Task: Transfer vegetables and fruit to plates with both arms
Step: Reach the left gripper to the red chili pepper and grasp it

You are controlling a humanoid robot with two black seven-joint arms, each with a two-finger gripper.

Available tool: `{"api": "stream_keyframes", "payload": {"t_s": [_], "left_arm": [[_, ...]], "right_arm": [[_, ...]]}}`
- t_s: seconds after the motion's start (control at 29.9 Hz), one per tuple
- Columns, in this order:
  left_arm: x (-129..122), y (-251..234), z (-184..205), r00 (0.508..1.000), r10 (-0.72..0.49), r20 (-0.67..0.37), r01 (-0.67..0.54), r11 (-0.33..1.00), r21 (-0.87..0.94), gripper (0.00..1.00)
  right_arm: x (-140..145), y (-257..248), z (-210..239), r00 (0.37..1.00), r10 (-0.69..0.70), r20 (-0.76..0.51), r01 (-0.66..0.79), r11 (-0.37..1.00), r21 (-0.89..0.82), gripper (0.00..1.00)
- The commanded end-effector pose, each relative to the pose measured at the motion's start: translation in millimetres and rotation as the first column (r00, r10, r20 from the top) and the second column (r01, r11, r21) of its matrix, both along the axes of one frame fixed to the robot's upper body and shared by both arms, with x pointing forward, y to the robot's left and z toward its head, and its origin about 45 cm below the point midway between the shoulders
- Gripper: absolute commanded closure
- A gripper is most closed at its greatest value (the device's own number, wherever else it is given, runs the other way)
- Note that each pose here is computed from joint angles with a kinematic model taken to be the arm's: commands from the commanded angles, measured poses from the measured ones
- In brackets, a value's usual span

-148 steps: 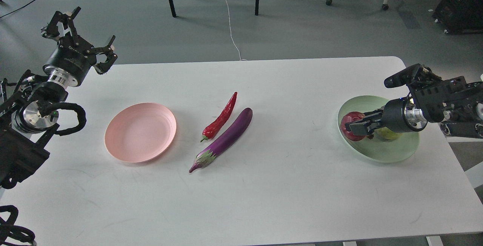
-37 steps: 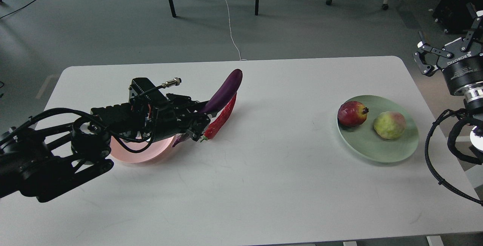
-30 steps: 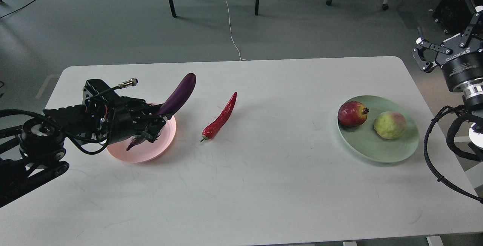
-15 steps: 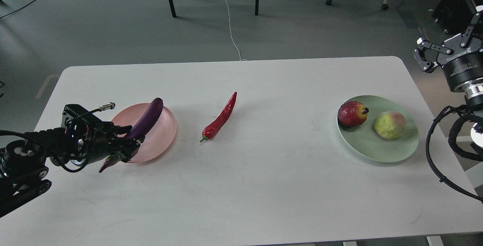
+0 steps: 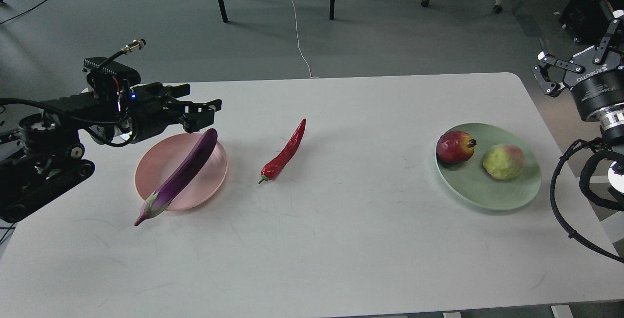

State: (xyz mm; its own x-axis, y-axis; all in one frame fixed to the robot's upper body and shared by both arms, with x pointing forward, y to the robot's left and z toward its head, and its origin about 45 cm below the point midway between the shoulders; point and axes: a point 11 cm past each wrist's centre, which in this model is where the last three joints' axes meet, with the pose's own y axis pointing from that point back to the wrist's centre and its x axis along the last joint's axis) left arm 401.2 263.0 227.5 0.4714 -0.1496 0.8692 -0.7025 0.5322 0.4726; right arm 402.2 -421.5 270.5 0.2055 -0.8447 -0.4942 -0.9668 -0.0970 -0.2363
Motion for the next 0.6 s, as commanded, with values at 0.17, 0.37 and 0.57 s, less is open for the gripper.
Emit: {"api": "stream_keyframes", "payload": {"t_s": [0.17, 0.37, 0.57], "left_arm": [[-14, -79, -66, 0.987, -0.152, -0.057, 0.158, 0.981, 0.111, 0.16], [-27, -104, -99, 0.972, -0.209, -0.109, 0.225, 0.961, 0.163, 0.16], [-23, -102, -110, 0.975, -0.189, -0.116, 0.209, 0.958, 0.195, 0.18]], "right_arm": [[-1, -7, 5, 1.0, -0.009, 0.006, 0.009, 1.0, -0.014, 0.02], [-2, -7, 7, 1.0, 0.007, 0.015, -0.007, 1.0, -0.01, 0.02], [-2, -6, 7, 1.0, 0.008, 0.017, -0.008, 1.0, -0.007, 0.02]]}}
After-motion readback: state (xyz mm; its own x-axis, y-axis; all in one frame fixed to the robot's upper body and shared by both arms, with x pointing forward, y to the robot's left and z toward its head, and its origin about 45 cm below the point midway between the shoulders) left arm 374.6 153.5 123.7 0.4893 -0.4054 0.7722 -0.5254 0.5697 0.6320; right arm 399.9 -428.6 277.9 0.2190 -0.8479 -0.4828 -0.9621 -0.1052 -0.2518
